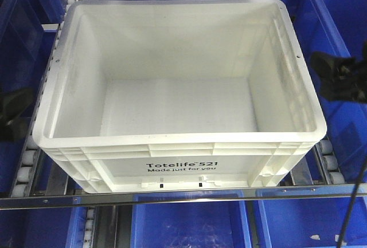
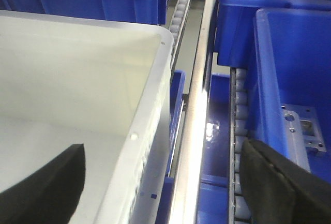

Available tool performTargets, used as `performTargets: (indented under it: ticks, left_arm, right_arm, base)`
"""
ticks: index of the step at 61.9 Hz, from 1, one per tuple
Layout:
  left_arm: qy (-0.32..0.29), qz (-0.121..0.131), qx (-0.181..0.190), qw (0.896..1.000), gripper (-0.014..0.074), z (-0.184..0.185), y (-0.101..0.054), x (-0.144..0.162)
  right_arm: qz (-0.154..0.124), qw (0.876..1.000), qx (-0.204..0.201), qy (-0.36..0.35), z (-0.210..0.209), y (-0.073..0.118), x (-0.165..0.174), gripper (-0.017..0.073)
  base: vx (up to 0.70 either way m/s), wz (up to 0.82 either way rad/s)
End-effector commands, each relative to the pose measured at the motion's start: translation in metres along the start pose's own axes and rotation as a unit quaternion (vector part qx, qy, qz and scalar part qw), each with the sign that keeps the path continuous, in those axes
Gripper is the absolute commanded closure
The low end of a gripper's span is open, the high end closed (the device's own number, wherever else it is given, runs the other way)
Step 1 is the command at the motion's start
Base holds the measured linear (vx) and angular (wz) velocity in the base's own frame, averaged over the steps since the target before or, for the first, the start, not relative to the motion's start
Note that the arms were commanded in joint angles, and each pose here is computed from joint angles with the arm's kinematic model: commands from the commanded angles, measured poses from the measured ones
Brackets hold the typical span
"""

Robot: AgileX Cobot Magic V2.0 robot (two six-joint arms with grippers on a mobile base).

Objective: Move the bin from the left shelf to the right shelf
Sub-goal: 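Raise both grippers up and away from the tote rims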

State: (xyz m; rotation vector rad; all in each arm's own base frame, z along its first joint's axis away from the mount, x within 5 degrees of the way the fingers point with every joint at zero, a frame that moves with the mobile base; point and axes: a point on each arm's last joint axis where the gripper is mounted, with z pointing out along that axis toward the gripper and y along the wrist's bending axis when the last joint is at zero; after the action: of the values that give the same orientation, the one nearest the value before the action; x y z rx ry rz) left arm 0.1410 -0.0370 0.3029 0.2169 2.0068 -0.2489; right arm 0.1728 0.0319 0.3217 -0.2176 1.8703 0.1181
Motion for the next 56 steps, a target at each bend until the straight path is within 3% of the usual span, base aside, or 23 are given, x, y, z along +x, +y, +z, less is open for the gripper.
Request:
performTargets:
  ticks: [1,18,25,32,40,56]
  left_arm:
    - [-0.064,0.0,0.0,0.998,0.0204,-0.019,-0.002,-0.001]
    - [-0.152,0.026,0.006,0.988,0.0204,-0.076,-0.006,0.031]
    - [-0.161,0.054,-0.005,0.986,0.0204,-0.089,-0.006,0.038]
    - [-0.142,0.065,-0.015,0.988,0.0204,-0.08,-0.003,0.049]
    - [-0.202,0.058,-0.027,0.977,0.0204,-0.068,0.001,0.053]
    - [-0.244,0.065,-0.043,0.967,0.0204,-0.056,0.005,0.065]
  right_arm:
    - [-0.01,0.997,0.015,-0.069,-0.019,-0.002,-0.005,-0.0031]
    - [-0.025,0.992,0.018,-0.125,-0.073,0.003,0.056,-0.0031]
    - [-0.026,0.987,0.02,-0.155,-0.086,0.004,0.075,-0.0031]
    - [-0.039,0.979,0.033,-0.2,-0.091,0.004,0.081,-0.0031]
    - [-0.061,0.971,0.053,-0.223,-0.083,0.001,0.09,-0.0031]
    - [-0.068,0.976,0.06,-0.201,-0.068,0.0,0.094,-0.0031]
  base:
    - [0.0,0.0]
    - [0.0,0.0]
    - [0.0,0.0]
    - [0.0,0.0]
    - [0.0,0.0]
    - [0.0,0.0]
